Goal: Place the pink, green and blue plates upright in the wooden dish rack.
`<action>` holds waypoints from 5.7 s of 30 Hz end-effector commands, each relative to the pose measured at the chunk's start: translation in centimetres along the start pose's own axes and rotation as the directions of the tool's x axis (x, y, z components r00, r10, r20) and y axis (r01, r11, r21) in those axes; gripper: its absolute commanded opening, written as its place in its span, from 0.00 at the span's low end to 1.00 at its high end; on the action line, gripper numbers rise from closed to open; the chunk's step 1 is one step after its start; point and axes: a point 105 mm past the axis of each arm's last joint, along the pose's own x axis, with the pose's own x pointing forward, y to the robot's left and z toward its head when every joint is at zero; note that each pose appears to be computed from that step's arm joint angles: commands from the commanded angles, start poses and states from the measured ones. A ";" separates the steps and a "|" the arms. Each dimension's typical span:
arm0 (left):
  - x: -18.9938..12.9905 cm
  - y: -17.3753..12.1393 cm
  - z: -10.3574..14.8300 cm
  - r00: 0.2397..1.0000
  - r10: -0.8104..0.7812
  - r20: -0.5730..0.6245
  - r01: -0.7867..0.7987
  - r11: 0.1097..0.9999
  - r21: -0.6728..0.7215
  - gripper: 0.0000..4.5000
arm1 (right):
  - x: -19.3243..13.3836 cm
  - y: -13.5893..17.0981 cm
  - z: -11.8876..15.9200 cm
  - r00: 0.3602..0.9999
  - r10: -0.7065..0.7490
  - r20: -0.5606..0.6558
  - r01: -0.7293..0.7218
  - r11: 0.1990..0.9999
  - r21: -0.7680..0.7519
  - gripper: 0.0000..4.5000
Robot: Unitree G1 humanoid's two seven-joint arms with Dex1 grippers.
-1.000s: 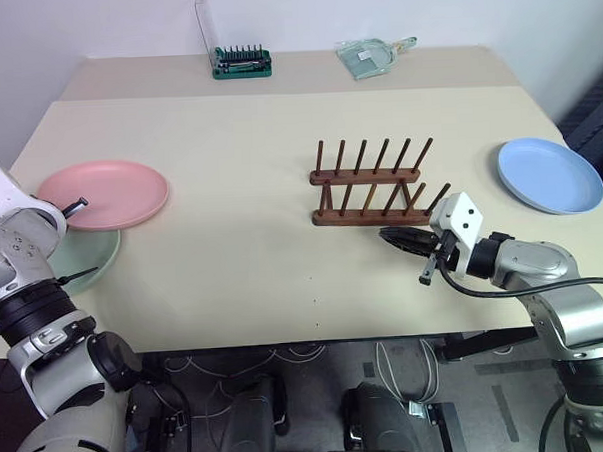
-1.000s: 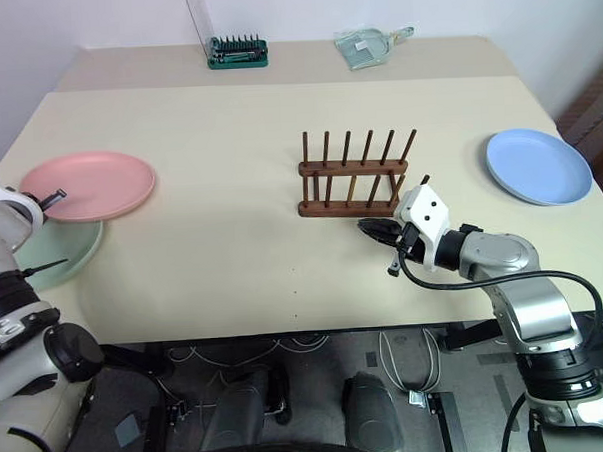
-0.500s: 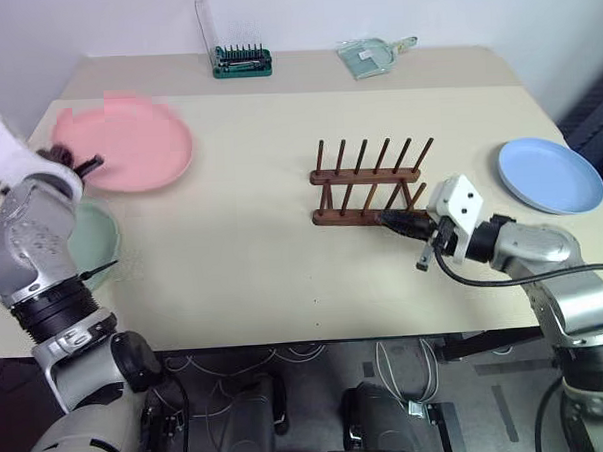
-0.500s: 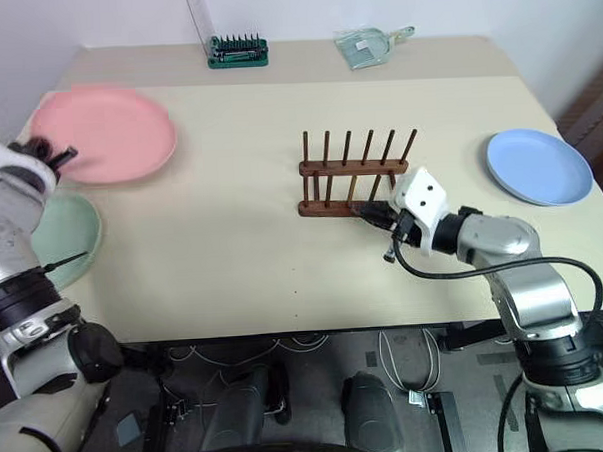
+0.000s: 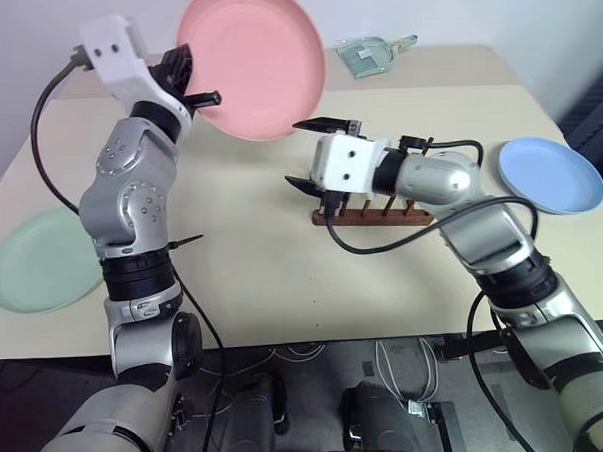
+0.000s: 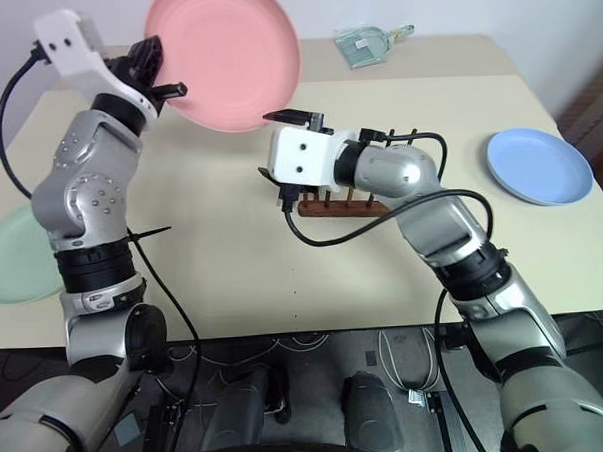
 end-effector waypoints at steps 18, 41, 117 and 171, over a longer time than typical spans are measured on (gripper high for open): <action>-1.0 -3.5 0.2 0.991 -0.132 0.003 0.132 0.991 -0.005 0.00 | 2.0 -0.7 -0.5 0.992 -0.125 0.017 0.125 0.956 -0.267 0.16; -1.4 1.2 4.0 0.986 -0.018 0.165 0.076 0.932 -0.355 0.98 | -1.2 -3.3 -2.6 0.972 -0.232 -0.048 0.207 0.931 -0.300 0.00; -11.7 -4.3 -12.8 0.555 -0.743 -0.374 0.766 0.632 -0.118 1.00 | -17.8 -6.4 -8.9 0.731 -0.631 -0.260 0.379 0.058 0.924 0.99; -25.1 24.7 -5.8 0.252 0.840 -0.480 -0.869 0.415 0.269 0.88 | -4.3 2.2 -2.7 0.994 0.009 0.105 -0.062 0.854 0.516 1.00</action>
